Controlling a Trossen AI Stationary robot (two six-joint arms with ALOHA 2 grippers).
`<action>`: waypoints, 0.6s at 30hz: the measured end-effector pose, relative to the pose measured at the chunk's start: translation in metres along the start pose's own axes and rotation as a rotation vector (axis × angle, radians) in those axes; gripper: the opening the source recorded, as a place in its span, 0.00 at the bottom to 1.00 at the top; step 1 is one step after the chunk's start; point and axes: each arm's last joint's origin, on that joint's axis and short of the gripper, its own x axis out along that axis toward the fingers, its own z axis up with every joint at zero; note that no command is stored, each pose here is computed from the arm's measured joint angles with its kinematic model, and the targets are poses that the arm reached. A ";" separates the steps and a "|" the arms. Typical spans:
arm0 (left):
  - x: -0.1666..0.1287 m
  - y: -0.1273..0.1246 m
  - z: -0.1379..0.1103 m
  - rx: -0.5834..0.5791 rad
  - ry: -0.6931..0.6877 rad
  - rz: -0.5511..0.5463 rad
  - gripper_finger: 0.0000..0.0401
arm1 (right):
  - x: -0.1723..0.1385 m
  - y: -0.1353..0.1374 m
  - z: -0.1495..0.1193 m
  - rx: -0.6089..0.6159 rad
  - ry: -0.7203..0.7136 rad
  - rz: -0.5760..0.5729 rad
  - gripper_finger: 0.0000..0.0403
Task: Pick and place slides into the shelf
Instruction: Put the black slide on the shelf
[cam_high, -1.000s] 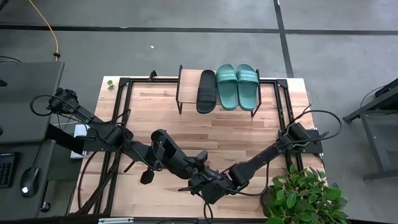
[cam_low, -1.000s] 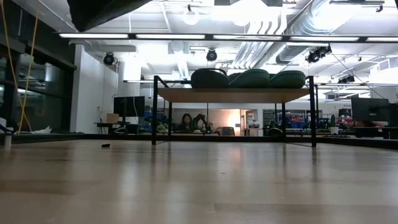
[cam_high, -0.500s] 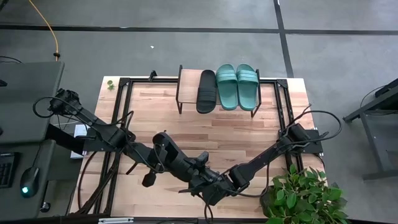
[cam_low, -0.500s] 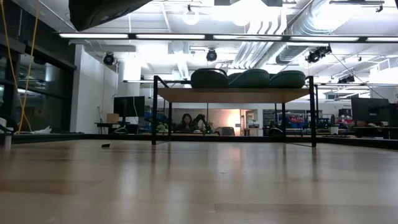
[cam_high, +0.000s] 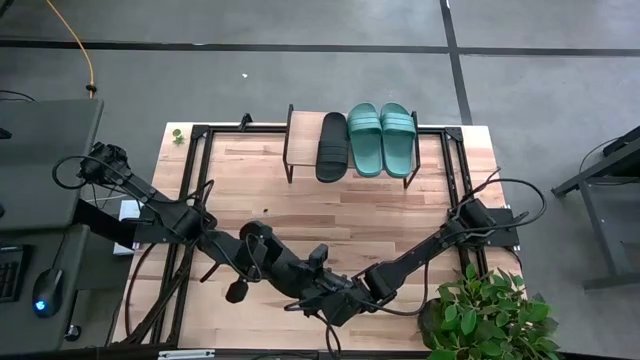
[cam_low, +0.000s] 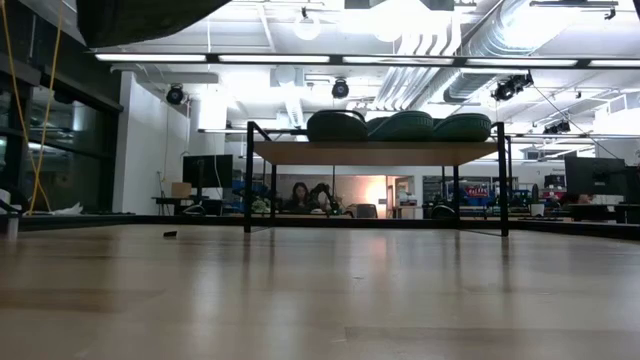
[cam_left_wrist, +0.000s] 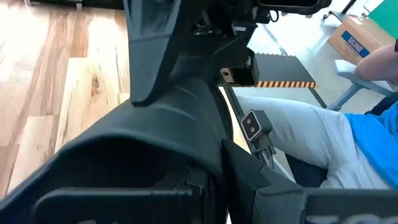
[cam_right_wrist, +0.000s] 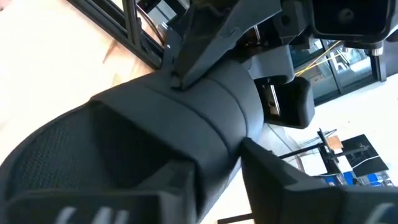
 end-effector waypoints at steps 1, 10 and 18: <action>0.000 0.000 0.000 0.001 -0.001 0.000 0.06 | 0.000 0.000 0.000 0.001 -0.001 -0.001 0.18; 0.000 0.001 -0.001 0.004 0.007 0.017 0.06 | 0.000 -0.001 0.000 0.007 0.017 -0.035 0.01; -0.005 0.006 -0.003 0.097 0.017 0.155 0.06 | 0.001 -0.002 -0.002 0.036 0.054 -0.092 0.01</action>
